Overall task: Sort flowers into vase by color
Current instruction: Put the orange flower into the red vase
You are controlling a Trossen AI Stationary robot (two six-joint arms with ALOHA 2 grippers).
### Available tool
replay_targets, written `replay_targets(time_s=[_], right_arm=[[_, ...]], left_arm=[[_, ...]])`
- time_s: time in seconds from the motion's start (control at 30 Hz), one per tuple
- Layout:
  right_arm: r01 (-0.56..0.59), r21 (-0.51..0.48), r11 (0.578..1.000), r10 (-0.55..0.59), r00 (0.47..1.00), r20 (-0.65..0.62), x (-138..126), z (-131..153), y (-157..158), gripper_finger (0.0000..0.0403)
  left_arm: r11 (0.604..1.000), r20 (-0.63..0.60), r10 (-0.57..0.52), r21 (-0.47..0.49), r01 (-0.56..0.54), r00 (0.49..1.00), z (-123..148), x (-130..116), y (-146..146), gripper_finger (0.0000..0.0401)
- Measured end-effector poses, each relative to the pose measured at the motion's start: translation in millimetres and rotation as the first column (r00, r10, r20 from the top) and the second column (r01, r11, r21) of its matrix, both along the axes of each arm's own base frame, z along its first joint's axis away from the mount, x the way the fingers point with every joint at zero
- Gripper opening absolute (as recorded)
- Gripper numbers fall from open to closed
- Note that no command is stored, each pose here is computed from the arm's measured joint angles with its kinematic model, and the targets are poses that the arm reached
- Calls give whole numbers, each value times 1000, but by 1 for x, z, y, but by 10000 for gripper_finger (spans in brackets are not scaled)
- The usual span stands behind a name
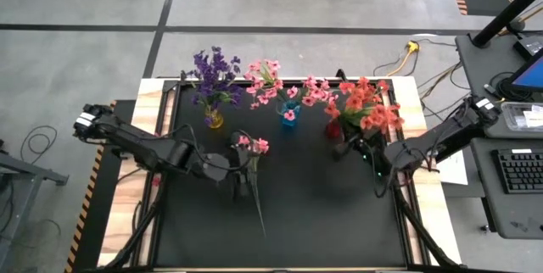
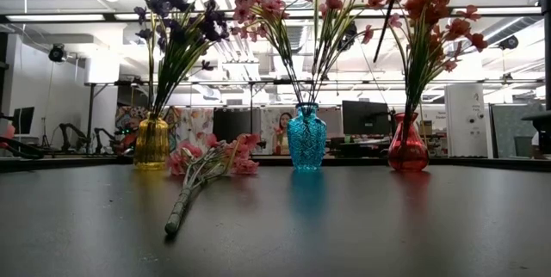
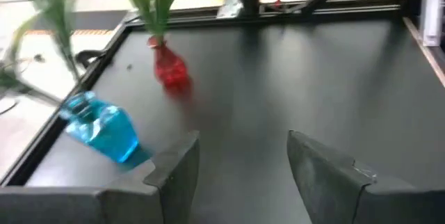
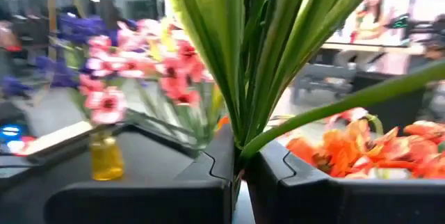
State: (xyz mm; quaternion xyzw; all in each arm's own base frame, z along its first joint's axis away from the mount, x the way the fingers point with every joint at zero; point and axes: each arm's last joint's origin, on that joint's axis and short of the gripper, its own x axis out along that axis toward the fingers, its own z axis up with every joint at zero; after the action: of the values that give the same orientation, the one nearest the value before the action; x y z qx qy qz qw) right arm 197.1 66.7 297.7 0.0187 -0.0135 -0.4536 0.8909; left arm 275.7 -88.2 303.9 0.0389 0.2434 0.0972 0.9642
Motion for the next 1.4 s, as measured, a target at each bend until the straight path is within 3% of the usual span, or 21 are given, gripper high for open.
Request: replay_targets(time_s=[0.23,0.63,1.1,1.4], right_arm=[[52,-35,998,-53,998,-43,4,6,-10,13],[129,-69,989,-135,985,-103,8,7,-24,13],[179,-34,983,-182,973,-144,6,-16,-36,13],[154,47,987,-143,973,-180,9,-27,-57,13]], left_arm=[[995,-68,99,35,-97,993,-5,-9,5,191],[992,-84,120,60,-115,989,-8,-9,6,187],[991,-92,121,64,-115,988,-9,-10,6,186],[991,-97,125,60,-120,987,-9,-10,6,186]])
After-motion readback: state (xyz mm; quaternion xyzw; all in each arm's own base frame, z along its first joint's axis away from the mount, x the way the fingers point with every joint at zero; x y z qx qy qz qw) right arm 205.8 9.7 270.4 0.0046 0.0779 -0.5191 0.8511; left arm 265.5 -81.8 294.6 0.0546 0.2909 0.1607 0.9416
